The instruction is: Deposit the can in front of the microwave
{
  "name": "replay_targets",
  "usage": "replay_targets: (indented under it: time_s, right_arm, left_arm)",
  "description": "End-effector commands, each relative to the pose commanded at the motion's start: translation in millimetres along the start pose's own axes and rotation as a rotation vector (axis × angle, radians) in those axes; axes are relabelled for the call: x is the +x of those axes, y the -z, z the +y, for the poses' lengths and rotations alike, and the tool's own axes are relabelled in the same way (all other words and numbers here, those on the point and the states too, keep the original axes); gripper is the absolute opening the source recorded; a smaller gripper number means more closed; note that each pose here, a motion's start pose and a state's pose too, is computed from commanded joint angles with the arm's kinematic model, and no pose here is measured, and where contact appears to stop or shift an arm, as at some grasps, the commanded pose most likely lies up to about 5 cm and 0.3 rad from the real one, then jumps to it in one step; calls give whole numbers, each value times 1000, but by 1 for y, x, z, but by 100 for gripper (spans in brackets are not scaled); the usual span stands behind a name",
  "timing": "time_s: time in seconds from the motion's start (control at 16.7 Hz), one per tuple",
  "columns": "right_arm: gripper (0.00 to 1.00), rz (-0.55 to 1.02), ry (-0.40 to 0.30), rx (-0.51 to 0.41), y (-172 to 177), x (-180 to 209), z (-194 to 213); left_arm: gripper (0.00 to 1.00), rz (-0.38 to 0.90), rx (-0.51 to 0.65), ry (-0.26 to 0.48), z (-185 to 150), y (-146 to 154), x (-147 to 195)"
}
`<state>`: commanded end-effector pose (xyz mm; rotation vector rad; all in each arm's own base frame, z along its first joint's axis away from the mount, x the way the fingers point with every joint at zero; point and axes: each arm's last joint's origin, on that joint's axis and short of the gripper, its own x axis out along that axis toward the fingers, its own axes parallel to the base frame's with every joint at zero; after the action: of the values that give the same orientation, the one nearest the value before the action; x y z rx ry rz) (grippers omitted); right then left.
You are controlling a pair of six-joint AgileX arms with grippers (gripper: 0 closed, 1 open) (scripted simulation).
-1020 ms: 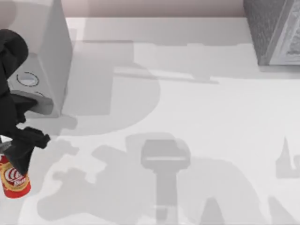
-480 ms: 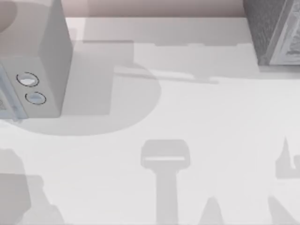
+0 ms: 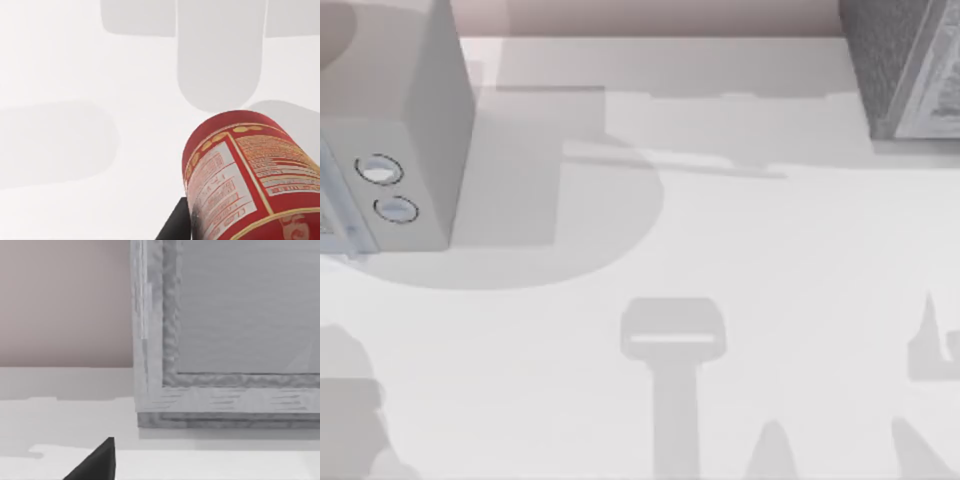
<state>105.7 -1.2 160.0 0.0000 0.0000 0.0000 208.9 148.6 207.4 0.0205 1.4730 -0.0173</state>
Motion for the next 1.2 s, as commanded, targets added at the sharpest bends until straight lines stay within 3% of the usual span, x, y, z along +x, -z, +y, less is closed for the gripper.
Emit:
replay_targets:
  time_s: [0.54, 1.2]
  right_arm:
    - [100, 0, 0, 0, 0, 0, 0]
    - [100, 0, 0, 0, 0, 0, 0]
  left_arm:
    - [0, -6, -4, -3, 1, 1, 7]
    - [83, -6, -4, -3, 1, 1, 7]
